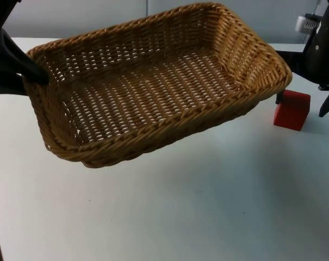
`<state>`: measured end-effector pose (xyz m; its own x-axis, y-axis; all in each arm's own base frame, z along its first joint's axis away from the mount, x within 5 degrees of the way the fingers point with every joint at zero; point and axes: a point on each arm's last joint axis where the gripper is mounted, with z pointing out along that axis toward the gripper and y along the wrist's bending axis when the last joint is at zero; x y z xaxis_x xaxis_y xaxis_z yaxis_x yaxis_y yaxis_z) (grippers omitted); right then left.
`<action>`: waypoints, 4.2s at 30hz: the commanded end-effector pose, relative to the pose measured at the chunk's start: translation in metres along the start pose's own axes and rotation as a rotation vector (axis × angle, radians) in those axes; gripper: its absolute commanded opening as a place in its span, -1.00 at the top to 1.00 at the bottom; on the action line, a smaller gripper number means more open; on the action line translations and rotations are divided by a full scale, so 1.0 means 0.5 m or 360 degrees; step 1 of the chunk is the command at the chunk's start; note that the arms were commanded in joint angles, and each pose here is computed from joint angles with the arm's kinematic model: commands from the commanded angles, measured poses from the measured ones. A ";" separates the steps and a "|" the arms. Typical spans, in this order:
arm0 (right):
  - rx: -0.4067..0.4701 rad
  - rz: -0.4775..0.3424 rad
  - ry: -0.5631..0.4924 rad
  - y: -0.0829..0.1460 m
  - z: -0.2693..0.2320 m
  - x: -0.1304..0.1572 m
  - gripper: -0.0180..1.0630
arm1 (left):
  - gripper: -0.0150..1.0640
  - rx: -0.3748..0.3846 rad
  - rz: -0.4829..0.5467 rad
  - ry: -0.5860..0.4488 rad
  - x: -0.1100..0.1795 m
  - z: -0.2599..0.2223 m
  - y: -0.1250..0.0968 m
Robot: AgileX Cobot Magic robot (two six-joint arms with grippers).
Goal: Pick up the basket with the left hand and place the cube into the basket with the right hand.
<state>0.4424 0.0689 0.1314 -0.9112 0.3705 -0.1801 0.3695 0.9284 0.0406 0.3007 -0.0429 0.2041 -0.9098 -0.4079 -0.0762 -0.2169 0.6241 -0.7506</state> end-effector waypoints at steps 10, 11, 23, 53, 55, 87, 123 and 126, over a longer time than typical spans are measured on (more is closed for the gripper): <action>0.0003 -0.0013 -0.0058 0.003 0.014 -0.008 -0.34 | 0.98 0.0069 -0.0016 -0.0012 0.000 -0.007 -0.016; 0.0003 -0.0013 -0.0058 0.003 0.014 -0.008 -0.34 | 0.98 0.0069 -0.0016 -0.0012 0.000 -0.007 -0.016; -0.0008 -0.0028 0.0039 0.006 0.048 0.004 0.18 | 0.98 0.0069 -0.0016 -0.0012 0.000 -0.007 -0.016; -0.1215 -0.0656 -0.0649 0.152 -0.514 -0.098 0.97 | 0.98 0.0067 -0.0014 -0.0011 0.000 -0.007 -0.015; -0.1258 -0.0744 -0.0648 0.172 -0.519 -0.083 0.97 | 0.98 0.0067 -0.0014 -0.0011 0.000 -0.007 -0.015; -0.0843 -0.1575 -0.0362 0.312 -0.479 0.202 0.97 | 0.98 0.0069 -0.0016 -0.0012 0.000 -0.007 -0.016; -0.0705 -0.1542 0.0017 0.253 -0.286 0.278 0.52 | 0.98 0.0069 -0.0016 -0.0012 0.000 -0.007 -0.016; -0.0701 -0.1537 0.0019 0.257 -0.275 0.276 0.51 | 0.98 0.0069 -0.0016 -0.0012 0.000 -0.007 -0.016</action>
<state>0.3379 0.2439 0.2471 -0.7851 -0.5384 -0.3060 -0.6109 0.7545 0.2398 0.3007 -0.0429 0.2041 -0.9098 -0.4079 -0.0762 -0.2169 0.6241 -0.7506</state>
